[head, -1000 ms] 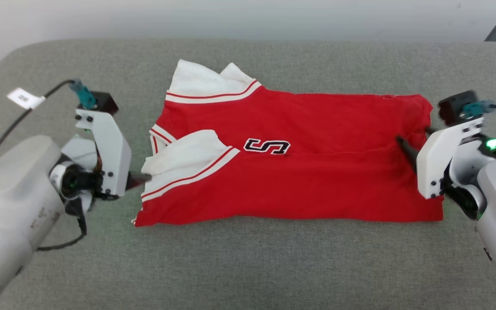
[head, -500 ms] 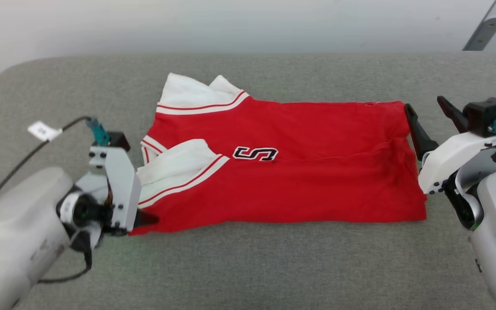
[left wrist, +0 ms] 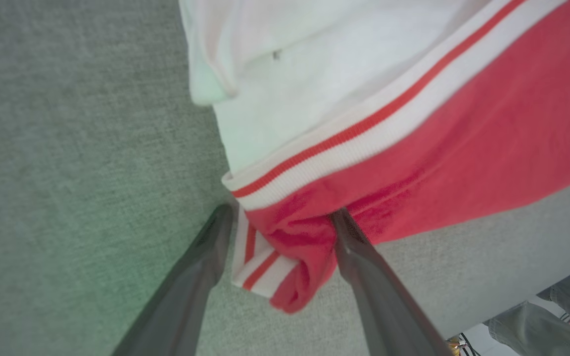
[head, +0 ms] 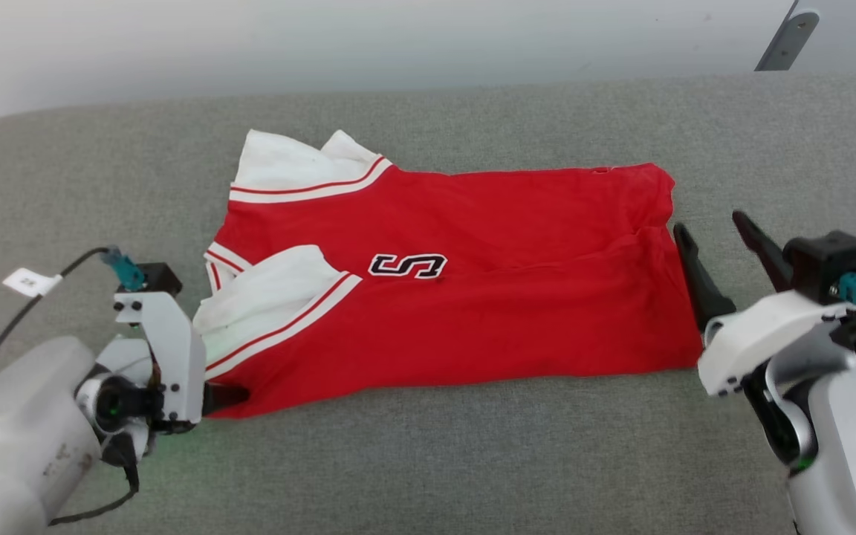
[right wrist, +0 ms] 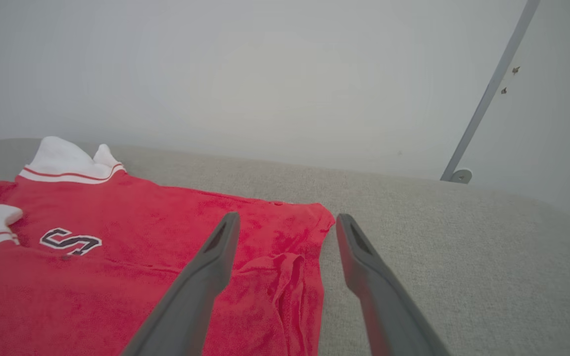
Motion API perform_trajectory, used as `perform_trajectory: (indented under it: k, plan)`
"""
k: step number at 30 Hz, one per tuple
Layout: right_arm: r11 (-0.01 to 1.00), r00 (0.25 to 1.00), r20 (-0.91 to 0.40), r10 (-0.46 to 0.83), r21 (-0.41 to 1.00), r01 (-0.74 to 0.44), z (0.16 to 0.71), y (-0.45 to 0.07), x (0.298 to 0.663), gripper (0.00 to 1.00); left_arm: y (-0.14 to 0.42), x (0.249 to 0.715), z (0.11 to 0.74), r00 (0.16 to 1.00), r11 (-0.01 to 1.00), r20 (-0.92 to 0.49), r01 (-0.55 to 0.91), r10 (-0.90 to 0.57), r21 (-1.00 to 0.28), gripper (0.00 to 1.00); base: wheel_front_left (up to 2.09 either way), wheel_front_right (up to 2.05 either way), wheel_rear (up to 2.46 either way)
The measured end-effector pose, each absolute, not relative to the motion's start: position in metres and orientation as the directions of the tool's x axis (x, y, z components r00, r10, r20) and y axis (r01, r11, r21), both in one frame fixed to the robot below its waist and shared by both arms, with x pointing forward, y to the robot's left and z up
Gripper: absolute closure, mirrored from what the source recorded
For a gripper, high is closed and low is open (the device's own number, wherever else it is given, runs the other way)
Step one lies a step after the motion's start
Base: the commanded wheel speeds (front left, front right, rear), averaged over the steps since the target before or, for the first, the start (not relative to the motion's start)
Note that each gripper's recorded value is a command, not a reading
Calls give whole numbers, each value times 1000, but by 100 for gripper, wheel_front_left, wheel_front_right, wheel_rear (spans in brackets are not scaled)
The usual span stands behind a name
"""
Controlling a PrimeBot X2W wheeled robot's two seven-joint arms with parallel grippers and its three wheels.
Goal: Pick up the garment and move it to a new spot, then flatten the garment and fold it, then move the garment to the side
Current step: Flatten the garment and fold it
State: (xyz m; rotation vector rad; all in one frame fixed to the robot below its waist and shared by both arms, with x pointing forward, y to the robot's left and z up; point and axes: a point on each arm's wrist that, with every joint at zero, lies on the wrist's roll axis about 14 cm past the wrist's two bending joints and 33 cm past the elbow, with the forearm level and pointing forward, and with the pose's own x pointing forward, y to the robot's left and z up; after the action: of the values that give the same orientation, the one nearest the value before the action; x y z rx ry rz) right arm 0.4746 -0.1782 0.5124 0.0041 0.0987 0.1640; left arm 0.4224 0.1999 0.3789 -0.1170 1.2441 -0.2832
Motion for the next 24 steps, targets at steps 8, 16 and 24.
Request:
perform_trajectory:
  k: [8, 16, 24]
  plan:
    - [986, 938, -305, 167, 70, -153, 476, -179, 446, 0, 202, 423, 369, 261, 957, -921, 93, -289, -274, 100, 0, 0, 0]
    - [987, 844, -512, 158, 100, -125, 444, -185, 432, 0, 200, 425, 367, 253, 950, -916, 95, -312, -297, 100, 0, 0, 0]
    - [991, 701, -701, 131, 76, -109, 411, -191, 430, 0, 200, 428, 365, 246, 945, -912, 81, -328, -318, 100, 0, 0, 0]
